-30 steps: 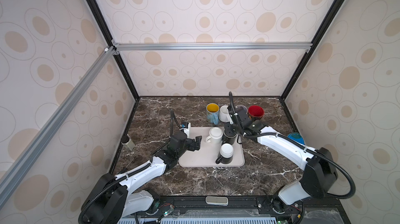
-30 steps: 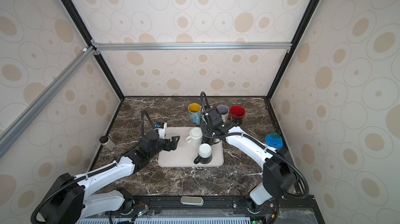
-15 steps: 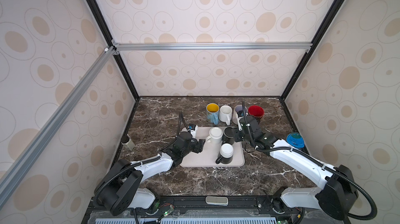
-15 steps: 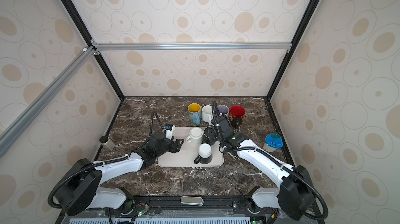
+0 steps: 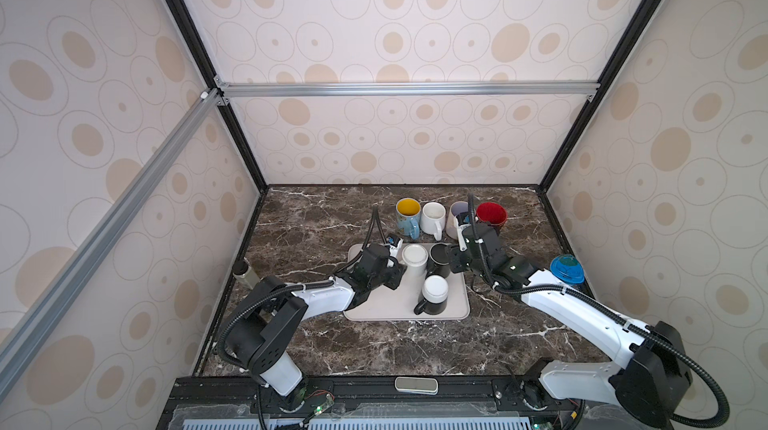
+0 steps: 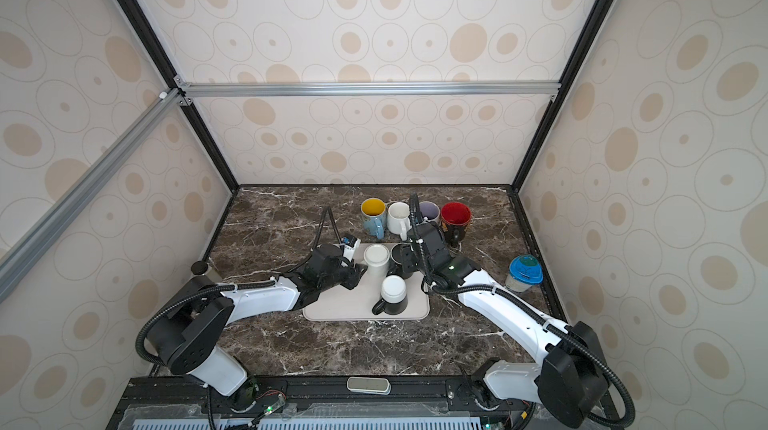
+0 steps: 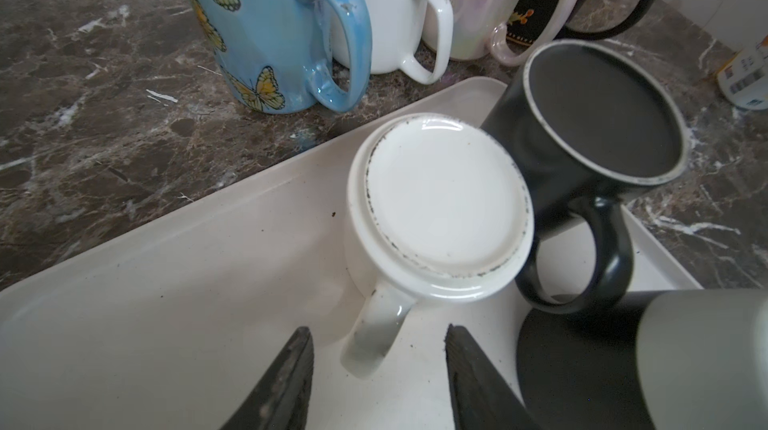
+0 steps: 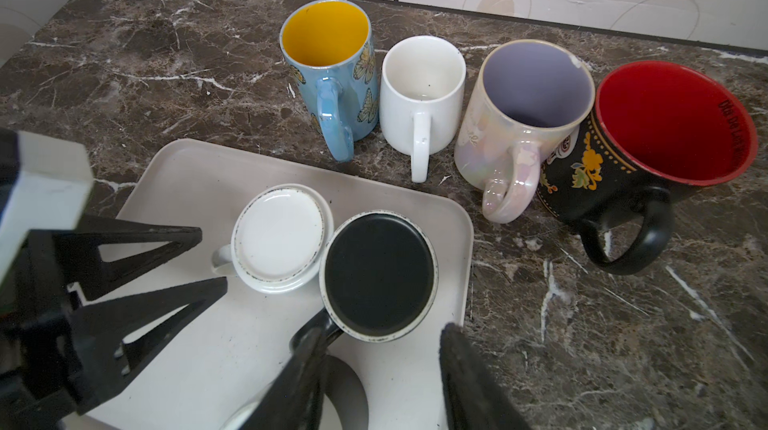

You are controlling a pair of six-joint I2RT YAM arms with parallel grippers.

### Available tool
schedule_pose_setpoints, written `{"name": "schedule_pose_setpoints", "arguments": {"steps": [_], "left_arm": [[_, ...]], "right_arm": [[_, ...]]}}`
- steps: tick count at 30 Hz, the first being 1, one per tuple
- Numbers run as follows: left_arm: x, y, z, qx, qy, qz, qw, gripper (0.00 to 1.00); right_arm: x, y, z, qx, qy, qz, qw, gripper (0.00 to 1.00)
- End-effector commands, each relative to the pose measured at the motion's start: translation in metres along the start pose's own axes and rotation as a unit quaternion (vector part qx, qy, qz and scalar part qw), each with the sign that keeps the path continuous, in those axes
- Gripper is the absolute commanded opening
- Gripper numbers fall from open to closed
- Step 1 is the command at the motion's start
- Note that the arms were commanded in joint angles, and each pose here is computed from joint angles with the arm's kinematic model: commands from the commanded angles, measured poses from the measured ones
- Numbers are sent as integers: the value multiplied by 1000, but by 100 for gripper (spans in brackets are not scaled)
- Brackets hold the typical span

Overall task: Turn the mug right side up
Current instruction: 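Grasp the upside-down white mug on the tray with the left gripper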

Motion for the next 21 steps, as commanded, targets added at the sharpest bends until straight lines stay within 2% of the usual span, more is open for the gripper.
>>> {"name": "schedule_pose_setpoints", "arguments": {"steps": [1, 11, 12, 13, 14, 18, 21], "left_arm": [[8, 6, -4, -9, 25, 3, 1000, 47], [3, 9, -6, -21, 26, 14, 999, 33], [2, 9, -6, -21, 27, 15, 999, 30], [3, 9, -6, -19, 28, 16, 999, 22], [4, 10, -5, -15, 28, 17, 999, 19], [4, 13, -6, -11, 36, 31, 999, 23], [5, 15, -4, 1, 41, 34, 999, 39]], "right_arm": [[-1, 0, -1, -2, -4, 3, 1000, 46], [-3, 3, -1, -1, -6, 4, 1000, 45], [-3, 3, -1, -1, -6, 5, 1000, 45], [-3, 3, -1, -1, -6, 5, 1000, 45], [-2, 3, -1, -1, -6, 5, 1000, 45], [-3, 4, -1, -4, -7, 5, 1000, 44], [-3, 4, -1, -5, -7, 6, 1000, 44]]}}
Point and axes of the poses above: each gripper's point midway between its finger pads, its own y axis out along the fingers, its own z axis along the line the jaws close on, x = y × z, the point moved 9 cm from there along -y, back along the fingers, and after that the axes turned 5 degrees about y, right-handed, at the moved point
